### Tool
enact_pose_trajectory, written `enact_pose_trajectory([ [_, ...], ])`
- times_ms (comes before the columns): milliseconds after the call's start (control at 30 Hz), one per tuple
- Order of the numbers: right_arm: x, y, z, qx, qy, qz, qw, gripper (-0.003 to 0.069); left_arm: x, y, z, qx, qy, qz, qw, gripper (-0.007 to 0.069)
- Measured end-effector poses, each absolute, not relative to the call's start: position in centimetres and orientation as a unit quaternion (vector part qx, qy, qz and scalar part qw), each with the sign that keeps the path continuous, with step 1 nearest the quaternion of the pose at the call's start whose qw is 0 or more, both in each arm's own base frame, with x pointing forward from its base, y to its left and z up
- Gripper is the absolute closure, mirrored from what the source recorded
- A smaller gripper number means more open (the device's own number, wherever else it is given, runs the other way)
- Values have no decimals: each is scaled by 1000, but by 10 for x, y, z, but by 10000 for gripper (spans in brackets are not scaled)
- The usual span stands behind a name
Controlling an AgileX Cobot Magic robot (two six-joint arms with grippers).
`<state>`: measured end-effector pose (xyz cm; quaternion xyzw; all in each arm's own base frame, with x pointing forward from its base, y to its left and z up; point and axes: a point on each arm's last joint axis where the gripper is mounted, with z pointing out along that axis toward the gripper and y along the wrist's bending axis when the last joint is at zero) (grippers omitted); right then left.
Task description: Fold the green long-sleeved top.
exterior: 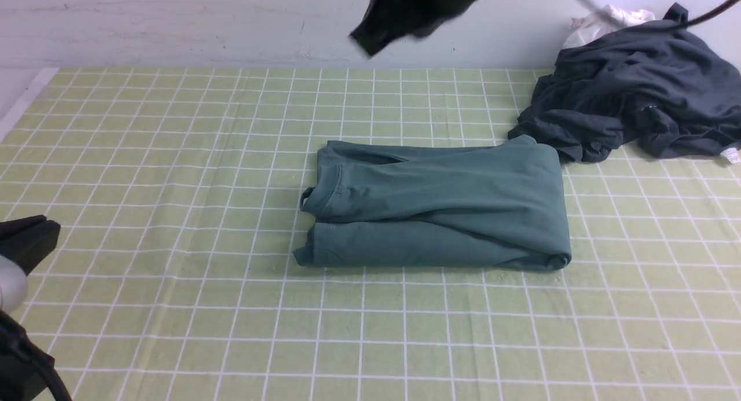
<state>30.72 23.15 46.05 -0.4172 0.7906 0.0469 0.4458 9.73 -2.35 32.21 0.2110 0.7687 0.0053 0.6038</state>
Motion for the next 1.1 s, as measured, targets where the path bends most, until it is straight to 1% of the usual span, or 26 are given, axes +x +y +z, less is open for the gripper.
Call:
enact_pose_trajectory([
  [33,294,216,481,-406,785,40,467,665,96,-21,316,197,757,15,623,629],
  [67,285,207,492,-397,781,38,480,665,96,-20,310,187,751,19,633,629],
  [100,280,202,498,-393,779,39,487,665,97,-19,310,182,747,22,639,629],
  [133,262,185,512,-380,773,41,506,665,97,-16,302,160,735,27,658,629],
  [167,256,181,516,-377,770,43,513,665,97,-15,302,155,731,30,664,629],
  [200,237,167,524,-369,757,50,536,665,98,-13,296,136,724,31,675,629],
  [267,224,158,526,-365,745,54,556,665,99,-12,292,124,724,30,678,629],
  [300,204,143,521,-356,719,58,594,665,100,-11,286,108,722,28,683,629],
  [333,202,141,520,-355,716,57,598,665,100,-10,285,107,723,27,682,629],
  [367,192,133,507,-356,700,51,617,665,100,-10,282,103,725,24,680,629],
  [400,182,126,508,-351,680,46,642,665,100,-10,282,102,726,23,680,629],
  [467,163,111,484,-352,638,32,684,665,100,-10,281,98,727,19,679,629],
  [500,155,106,483,-349,627,32,696,665,100,-10,281,98,727,19,679,629],
  [533,140,97,456,-347,609,39,712,665,100,-10,281,98,727,19,679,629],
  [600,127,90,435,-338,595,57,727,665,100,-10,281,97,727,18,679,629],
  [633,117,84,415,-326,593,79,732,665,100,-10,281,97,727,18,679,629],
  [667,113,83,390,-321,603,98,724,665,100,-10,281,97,727,18,679,629],
  [700,111,82,377,-316,609,109,720,665,100,-10,281,97,727,18,679,629],
  [733,108,80,357,-304,622,132,710,665,100,-10,281,97,728,18,679,629],
  [867,103,80,286,-278,670,190,662,665,100,-10,280,97,728,18,678,629],
  [933,100,79,262,-261,686,215,644,665,100,-10,280,97,728,18,678,629],
  [967,96,79,247,-245,689,240,638,665,100,-10,280,97,728,18,678,629],
  [1033,92,77,230,-221,696,274,626,665,100,-10,280,97,728,18,678,629],
  [1100,87,75,217,-204,702,296,615,665,100,-10,280,97,728,18,678,629],
])
